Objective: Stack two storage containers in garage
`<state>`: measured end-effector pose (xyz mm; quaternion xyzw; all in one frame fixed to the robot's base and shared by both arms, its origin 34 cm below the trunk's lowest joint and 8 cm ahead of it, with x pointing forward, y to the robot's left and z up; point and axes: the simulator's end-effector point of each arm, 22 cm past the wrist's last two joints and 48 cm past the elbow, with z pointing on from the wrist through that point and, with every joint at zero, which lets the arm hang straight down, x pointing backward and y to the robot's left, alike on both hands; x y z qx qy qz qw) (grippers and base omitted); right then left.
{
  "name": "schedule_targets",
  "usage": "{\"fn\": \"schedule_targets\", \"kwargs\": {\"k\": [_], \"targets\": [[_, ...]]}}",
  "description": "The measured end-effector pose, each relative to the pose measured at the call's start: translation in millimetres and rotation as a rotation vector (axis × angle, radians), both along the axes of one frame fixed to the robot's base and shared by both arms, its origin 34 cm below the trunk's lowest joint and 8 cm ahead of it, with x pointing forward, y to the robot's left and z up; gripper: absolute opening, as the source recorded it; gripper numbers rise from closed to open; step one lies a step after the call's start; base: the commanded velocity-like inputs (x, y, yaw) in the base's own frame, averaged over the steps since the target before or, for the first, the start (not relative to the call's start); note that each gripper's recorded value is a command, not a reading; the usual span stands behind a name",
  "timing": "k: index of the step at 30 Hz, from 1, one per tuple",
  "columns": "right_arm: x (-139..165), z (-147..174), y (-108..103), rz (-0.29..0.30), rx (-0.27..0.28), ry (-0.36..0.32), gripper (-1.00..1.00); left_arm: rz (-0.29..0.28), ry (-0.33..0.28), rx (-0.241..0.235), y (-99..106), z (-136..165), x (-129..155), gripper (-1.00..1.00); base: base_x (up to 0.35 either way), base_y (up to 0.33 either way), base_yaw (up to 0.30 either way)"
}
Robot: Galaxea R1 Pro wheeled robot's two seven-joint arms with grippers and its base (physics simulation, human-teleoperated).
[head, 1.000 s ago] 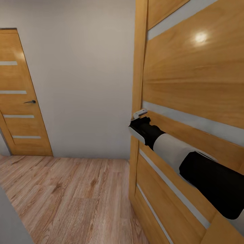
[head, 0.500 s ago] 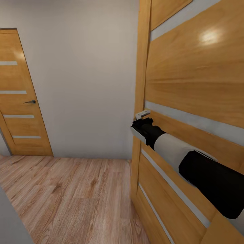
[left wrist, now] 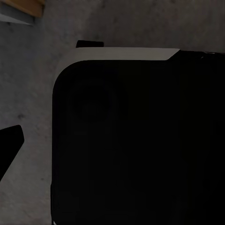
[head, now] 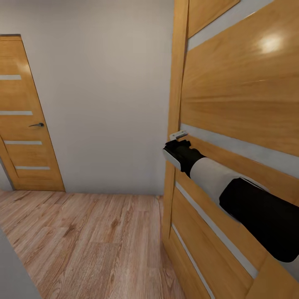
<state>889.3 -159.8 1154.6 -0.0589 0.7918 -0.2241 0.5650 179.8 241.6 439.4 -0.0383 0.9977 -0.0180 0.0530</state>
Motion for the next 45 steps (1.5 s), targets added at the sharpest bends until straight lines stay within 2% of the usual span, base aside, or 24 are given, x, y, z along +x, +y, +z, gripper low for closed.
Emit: {"fn": "schedule_targets", "kwargs": {"k": [4, 5, 8, 12, 13, 17, 26, 29, 34, 38, 41, 45], "targets": [[3, 6, -10, -0.017, 0.012, 0.000, 1.00, 0.000, 0.000, 0.000, 0, 0, 0, 1.00, 0.000, 0.000, 0.000], [2, 10, -17, -0.037, -0.007, -0.007, 1.00, 0.000, 0.000, 0.000, 0, 0, 0, 1.00, 0.000, 0.000, 0.000], [5, 14, -38, -0.065, 0.001, -0.013, 1.00, -0.001, 0.000, 0.000, 0, 0, 0, 1.00, 0.000, 0.000, 0.000], [6, 18, -69, -0.109, -0.020, -0.015, 1.00, 0.000, 0.000, 0.000, 0, 0, 0, 1.00, 0.000, 0.000, 0.000], [7, 19, -74, -0.114, 0.000, -0.019, 1.00, 0.000, 0.000, 0.000, 0, 0, 0, 1.00, 0.000, 0.000, 0.000], [7, 22, -98, -0.148, -0.018, -0.021, 1.00, 0.000, 0.000, 0.000, 0, 0, 0, 1.00, 0.000, 0.000, 0.000], [7, 27, -130, -0.188, -0.001, -0.028, 1.00, 0.000, 0.000, 0.000, 0, 0, 0, 1.00, 0.000, 0.000, 0.000], [6, 28, -143, -0.209, -0.015, -0.027, 1.00, 0.000, 0.000, 0.000, 0, 0, 0, 1.00, 0.000, 0.000, 0.000], [5, 30, -152, -0.219, -0.013, -0.031, 1.00, 0.000, 0.000, 0.000, 0, 0, 0, 1.00, 0.000, 0.000, 0.000], [5, 34, -166, -0.238, 0.014, -0.036, 1.00, 0.000, 0.000, 0.000, 0, 0, 0, 1.00, 0.000, 0.000, 0.000], [3, 37, -181, -0.260, 0.001, -0.038, 1.00, 0.000, 0.000, 0.000, 0, 0, 0, 1.00, 0.000, 0.000, 0.000], [2, 38, -186, -0.266, -0.002, -0.040, 1.00, 0.000, 0.000, 0.000, 0, 0, 0, 1.00, 0.000, 0.000, 0.000]]}}
